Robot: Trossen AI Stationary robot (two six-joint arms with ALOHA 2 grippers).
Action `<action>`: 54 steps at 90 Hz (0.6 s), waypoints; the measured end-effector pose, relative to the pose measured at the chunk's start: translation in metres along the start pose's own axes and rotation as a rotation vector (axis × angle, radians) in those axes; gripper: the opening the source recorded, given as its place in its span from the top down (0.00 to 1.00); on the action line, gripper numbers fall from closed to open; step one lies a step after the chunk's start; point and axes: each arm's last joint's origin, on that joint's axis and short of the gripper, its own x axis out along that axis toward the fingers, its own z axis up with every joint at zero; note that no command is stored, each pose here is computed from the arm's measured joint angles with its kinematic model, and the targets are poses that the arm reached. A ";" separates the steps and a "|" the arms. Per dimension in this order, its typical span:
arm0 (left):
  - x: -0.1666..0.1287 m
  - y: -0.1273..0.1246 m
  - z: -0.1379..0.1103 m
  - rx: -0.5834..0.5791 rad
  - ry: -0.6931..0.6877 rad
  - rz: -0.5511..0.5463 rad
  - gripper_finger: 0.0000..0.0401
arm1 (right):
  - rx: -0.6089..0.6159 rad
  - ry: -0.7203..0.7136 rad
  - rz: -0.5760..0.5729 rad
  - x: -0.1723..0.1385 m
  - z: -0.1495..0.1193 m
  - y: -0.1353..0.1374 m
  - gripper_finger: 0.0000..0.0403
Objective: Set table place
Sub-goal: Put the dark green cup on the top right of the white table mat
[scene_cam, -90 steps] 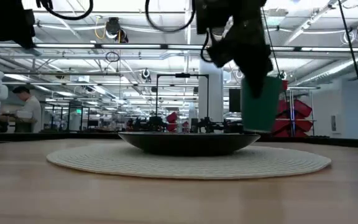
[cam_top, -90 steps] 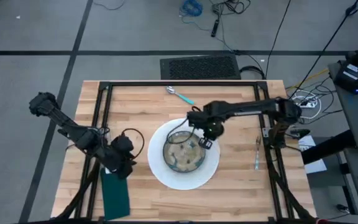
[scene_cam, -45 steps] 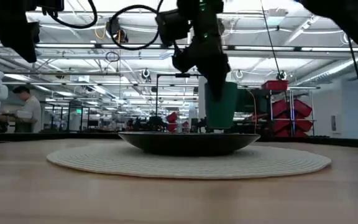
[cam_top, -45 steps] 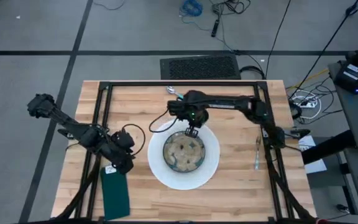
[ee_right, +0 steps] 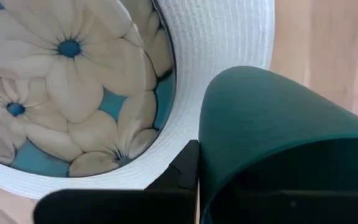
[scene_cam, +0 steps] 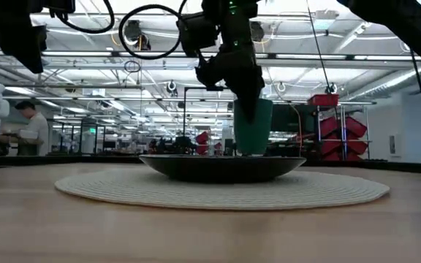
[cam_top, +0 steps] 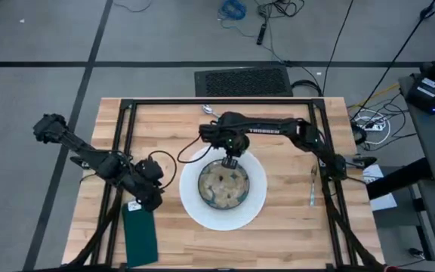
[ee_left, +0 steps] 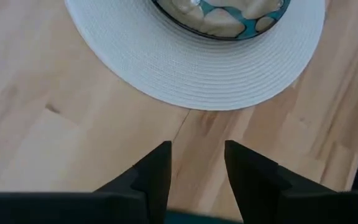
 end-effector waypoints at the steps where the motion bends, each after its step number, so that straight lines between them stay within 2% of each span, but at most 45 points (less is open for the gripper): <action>1: 0.000 0.000 0.000 0.000 0.000 0.000 0.67 | 0.000 0.000 0.001 0.000 0.000 0.000 1.00; 21: 0.000 -0.001 0.000 -0.004 0.018 -0.021 0.67 | 0.006 0.039 -0.004 0.013 0.005 0.000 1.00; 54: 0.000 -0.001 -0.001 -0.028 0.037 -0.032 0.67 | 0.047 -0.008 0.002 0.014 0.010 0.000 1.00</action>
